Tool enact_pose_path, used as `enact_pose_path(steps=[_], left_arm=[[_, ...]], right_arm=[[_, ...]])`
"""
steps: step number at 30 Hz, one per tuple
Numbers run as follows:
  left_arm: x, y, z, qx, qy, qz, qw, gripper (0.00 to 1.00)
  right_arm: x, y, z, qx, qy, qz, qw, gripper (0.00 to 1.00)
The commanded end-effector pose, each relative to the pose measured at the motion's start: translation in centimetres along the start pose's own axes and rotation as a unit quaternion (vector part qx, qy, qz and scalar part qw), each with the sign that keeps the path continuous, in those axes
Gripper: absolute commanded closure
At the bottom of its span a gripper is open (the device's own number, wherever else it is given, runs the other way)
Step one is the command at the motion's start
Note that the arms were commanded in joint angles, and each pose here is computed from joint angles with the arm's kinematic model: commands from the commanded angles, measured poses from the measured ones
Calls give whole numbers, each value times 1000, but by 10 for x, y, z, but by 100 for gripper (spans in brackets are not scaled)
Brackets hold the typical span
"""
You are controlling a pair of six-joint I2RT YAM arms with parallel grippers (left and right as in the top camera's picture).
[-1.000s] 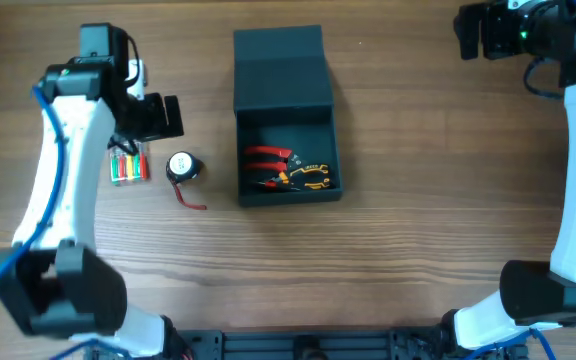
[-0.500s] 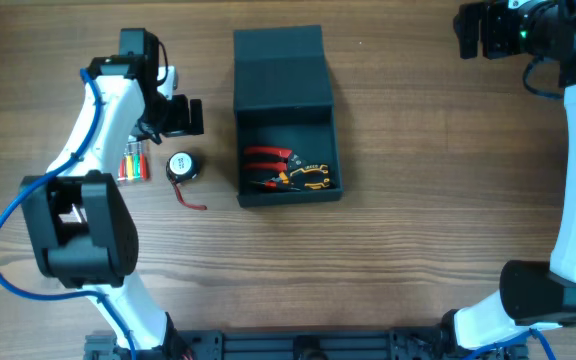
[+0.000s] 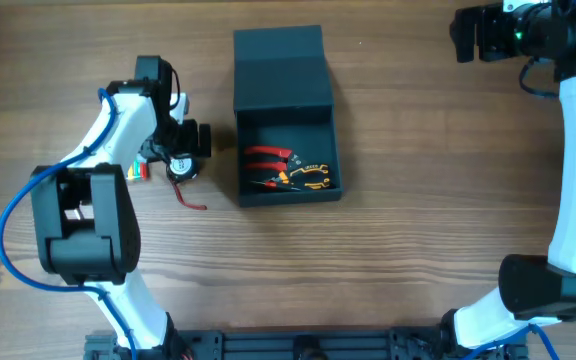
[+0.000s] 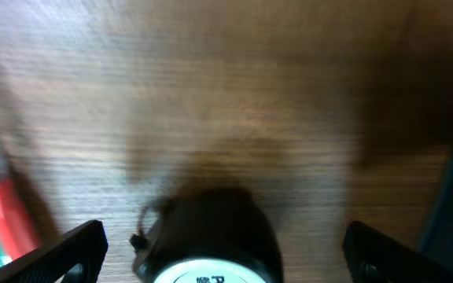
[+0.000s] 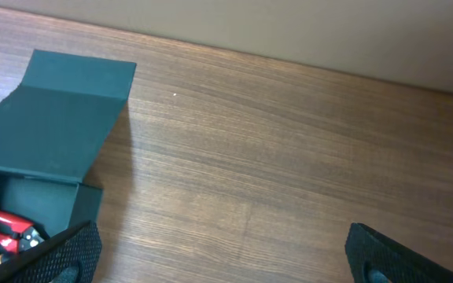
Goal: Pack container
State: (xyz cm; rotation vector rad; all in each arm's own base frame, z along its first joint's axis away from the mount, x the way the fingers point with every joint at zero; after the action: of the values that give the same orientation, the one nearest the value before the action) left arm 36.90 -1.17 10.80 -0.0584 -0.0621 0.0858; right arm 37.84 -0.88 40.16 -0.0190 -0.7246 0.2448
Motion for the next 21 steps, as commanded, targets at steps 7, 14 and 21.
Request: enact_pose_path(steps=[7, 14, 21], left_arm=[[-17, 4, -25, -5, 30, -3, 1000, 0], [-16, 4, -25, -5, 26, -4, 1000, 0], [-17, 6, -25, 11, 28, -4, 1000, 0]], right_arm=[[-4, 0, -8, 5, 16, 0, 1000, 0], [-6, 1, -8, 7, 23, 0, 1000, 0], [-8, 2, -8, 8, 29, -1, 1000, 0]])
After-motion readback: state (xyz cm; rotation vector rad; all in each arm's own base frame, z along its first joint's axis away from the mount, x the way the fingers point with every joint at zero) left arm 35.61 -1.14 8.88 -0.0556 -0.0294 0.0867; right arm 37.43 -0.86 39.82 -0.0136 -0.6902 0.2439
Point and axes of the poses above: each gripper's point midway between its finger pads, its own z axis back along the fingers, its own y axis along the line the jaws close on, x = y × z, the point moved 9 cm from there along z, back along the fingers, and after that the axes turned 2 degrees about z, right-handed, at the moved point
